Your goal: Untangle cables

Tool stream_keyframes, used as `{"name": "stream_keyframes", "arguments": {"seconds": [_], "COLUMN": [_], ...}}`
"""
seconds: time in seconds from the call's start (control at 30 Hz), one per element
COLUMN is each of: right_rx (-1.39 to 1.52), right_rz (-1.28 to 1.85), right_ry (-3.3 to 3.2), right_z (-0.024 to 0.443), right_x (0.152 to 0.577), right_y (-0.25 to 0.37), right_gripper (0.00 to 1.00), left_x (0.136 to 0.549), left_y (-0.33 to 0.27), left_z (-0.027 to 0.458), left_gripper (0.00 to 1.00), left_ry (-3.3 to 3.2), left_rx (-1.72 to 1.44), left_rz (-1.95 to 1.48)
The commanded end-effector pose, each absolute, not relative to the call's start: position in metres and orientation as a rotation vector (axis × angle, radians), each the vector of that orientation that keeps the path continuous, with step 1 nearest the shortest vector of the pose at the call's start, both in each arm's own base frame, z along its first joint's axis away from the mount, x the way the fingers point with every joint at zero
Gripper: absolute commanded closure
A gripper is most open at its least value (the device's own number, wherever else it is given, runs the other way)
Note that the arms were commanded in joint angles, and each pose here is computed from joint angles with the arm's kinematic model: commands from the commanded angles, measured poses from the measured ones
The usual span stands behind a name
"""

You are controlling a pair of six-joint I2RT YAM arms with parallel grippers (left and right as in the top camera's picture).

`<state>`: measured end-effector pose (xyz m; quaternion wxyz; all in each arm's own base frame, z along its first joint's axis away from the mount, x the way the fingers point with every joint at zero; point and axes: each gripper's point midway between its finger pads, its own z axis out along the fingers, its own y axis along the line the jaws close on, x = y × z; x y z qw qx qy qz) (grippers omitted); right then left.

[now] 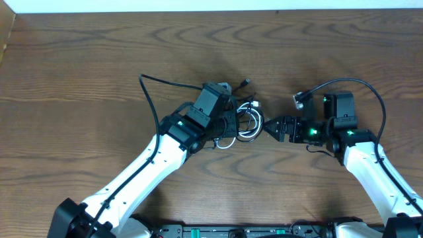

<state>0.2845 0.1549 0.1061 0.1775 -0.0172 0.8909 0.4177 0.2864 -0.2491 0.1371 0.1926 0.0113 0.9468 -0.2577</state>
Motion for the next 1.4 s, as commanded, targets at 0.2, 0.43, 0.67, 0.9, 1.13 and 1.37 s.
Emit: {"name": "stream_keyframes", "arguments": {"seconds": [0.2, 0.43, 0.67, 0.9, 1.13, 1.37], "right_rx": [-0.080, 0.028, 0.274, 0.357, 0.177, 0.230], "right_rz": [1.333, 1.346, 1.029, 1.099, 1.404, 1.330], "right_ry": [2.490, 2.527, 2.747, 2.780, 2.604, 2.606], "right_z": [0.118, 0.116, 0.073, 0.075, 0.111, 0.106], "right_x": [0.276, 0.276, 0.264, 0.255, 0.266, 0.274], "right_y": [0.167, 0.166, 0.133, 0.138, 0.166, 0.160], "right_gripper": [0.37, 0.41, 0.41, 0.28, 0.28, 0.43], "left_x": [0.280, 0.280, 0.302, 0.299, 0.288, 0.273], "left_y": [-0.268, -0.268, -0.231, -0.233, -0.246, -0.269], "left_z": [0.141, 0.141, 0.129, 0.128, 0.128, 0.132], "left_gripper": [0.93, 0.92, 0.93, 0.93, 0.92, 0.92], "left_ry": [2.674, 2.671, 2.630, 2.645, 2.664, 2.660], "left_rx": [0.025, 0.026, -0.090, -0.108, -0.065, 0.006], "left_rz": [-0.878, -0.878, -0.565, -0.587, -0.634, -0.682]}}
